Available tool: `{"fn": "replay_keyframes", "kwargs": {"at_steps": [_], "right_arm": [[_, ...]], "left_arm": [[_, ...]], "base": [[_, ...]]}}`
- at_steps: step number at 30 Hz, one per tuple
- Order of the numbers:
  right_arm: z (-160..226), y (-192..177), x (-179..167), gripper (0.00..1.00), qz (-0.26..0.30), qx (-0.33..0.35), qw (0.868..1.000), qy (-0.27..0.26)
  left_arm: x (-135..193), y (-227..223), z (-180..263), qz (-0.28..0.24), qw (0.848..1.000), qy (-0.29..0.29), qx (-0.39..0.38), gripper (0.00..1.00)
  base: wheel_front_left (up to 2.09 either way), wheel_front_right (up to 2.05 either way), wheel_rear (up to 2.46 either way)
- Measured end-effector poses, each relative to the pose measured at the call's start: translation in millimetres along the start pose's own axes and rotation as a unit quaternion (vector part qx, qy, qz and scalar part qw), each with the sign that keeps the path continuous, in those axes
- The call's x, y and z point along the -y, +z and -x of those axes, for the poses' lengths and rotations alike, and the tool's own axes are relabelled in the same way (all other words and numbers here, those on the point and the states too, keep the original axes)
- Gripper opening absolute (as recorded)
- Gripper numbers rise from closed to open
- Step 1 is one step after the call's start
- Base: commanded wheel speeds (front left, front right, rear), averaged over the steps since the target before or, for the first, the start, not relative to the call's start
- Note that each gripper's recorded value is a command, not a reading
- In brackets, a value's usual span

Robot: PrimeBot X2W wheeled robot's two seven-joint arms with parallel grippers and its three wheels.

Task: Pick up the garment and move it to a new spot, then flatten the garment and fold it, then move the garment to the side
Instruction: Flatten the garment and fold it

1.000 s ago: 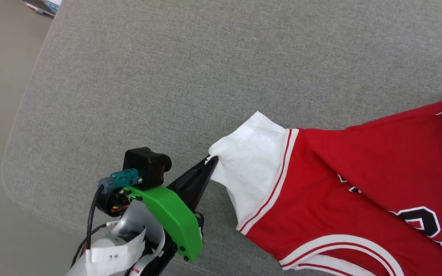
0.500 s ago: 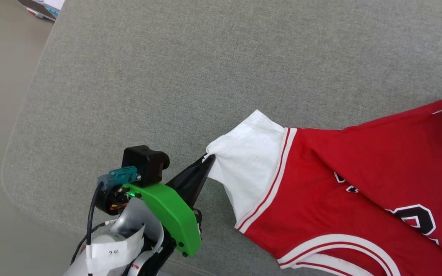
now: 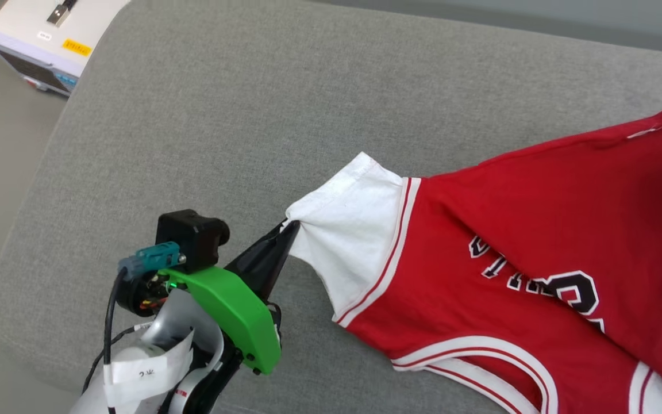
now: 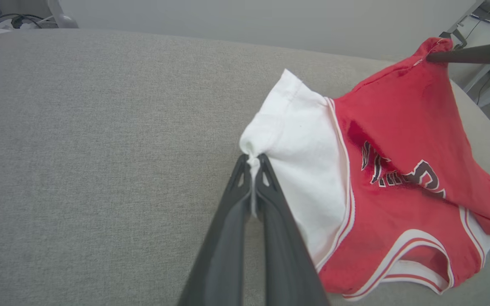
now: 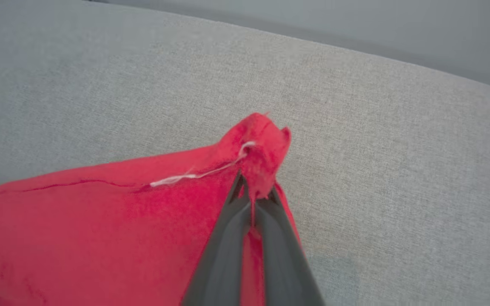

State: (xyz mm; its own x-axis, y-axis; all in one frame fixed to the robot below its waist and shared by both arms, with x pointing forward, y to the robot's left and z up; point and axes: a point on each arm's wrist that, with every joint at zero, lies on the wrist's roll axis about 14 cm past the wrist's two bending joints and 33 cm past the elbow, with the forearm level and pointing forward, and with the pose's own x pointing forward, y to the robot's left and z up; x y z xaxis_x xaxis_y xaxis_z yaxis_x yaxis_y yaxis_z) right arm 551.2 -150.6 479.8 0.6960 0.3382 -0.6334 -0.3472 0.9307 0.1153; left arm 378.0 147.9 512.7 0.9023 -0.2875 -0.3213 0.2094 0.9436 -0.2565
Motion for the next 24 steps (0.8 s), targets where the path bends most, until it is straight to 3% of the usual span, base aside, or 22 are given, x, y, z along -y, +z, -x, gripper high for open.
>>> {"fn": "replay_keyframes", "kwargs": {"at_steps": [12, 24], "right_arm": [[109, 55, 12, 0.0, 0.013, 0.152, 0.988, -0.03], [213, 82, 12, 0.0, 0.041, 0.272, 0.959, -0.063]], "left_arm": [[20, 99, 11, -0.051, 0.988, -0.028, 0.145, 0.0], [55, 200, 33, -0.111, 0.944, -0.054, 0.305, 0.0]], "base": [[0.0, 0.0, 0.0], [0.0, 0.0, 0.0]]}}
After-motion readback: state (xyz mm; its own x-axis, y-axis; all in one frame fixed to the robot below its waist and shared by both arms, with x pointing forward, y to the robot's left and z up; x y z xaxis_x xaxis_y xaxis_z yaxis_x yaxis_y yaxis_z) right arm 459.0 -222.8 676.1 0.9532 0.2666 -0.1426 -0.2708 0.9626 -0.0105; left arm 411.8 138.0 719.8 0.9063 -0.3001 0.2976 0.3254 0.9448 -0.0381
